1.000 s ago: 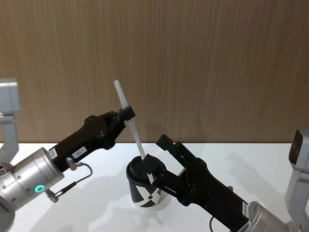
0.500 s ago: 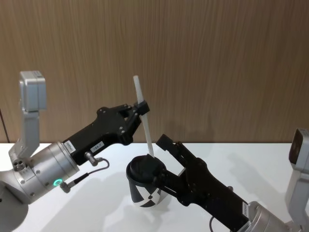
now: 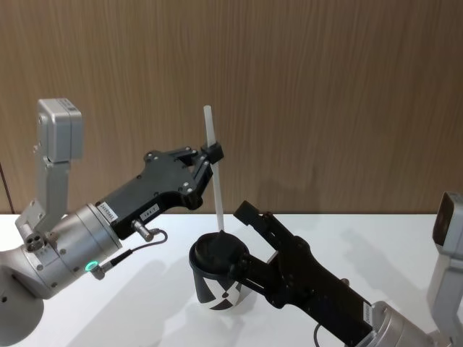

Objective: Pick up the straw with one hand, pass it to the other hand, and insert it into the cup.

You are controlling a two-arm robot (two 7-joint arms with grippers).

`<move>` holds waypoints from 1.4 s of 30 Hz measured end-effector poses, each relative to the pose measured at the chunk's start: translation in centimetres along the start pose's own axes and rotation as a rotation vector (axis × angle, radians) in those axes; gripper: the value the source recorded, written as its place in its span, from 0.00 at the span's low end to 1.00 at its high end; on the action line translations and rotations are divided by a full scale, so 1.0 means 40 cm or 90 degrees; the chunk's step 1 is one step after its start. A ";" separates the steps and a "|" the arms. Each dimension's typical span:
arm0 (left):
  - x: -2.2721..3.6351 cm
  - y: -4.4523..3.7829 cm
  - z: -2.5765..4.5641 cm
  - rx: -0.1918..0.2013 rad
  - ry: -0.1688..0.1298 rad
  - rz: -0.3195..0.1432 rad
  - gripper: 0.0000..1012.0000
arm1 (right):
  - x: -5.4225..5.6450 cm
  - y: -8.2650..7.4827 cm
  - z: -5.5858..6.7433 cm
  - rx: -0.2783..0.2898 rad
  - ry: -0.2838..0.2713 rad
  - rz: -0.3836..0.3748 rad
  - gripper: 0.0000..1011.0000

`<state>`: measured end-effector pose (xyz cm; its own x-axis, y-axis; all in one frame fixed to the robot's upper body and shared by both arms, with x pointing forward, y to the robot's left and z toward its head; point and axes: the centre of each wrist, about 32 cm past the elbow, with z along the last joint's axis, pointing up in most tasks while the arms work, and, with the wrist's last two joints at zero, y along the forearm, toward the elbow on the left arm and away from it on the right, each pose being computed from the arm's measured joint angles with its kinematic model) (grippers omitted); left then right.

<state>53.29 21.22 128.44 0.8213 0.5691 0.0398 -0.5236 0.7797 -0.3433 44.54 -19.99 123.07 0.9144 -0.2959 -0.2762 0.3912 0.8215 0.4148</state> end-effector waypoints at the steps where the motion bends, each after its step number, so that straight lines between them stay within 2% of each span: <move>1: 0.000 0.000 0.001 0.001 -0.002 0.003 0.00 | 0.000 0.000 0.000 0.000 0.000 0.000 0.99; 9: 0.001 0.002 0.004 0.008 -0.016 0.023 0.00 | 0.000 0.000 0.000 0.000 0.000 0.000 0.99; 14: 0.001 0.001 0.004 0.012 -0.017 0.029 0.00 | 0.000 0.000 0.000 0.000 0.000 0.000 0.99; 27: 0.000 0.000 -0.005 0.021 -0.005 0.042 0.00 | 0.000 0.000 0.000 0.000 0.000 0.000 0.99; 42: 0.007 -0.005 -0.013 0.024 0.009 0.046 0.00 | 0.000 0.000 0.000 0.000 0.000 0.000 0.99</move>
<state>53.75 21.09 128.04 0.7846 0.6200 0.0027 -0.5890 0.7467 -0.3091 44.54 -19.99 123.07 0.9144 -0.2960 -0.2763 0.3913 0.8215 0.4147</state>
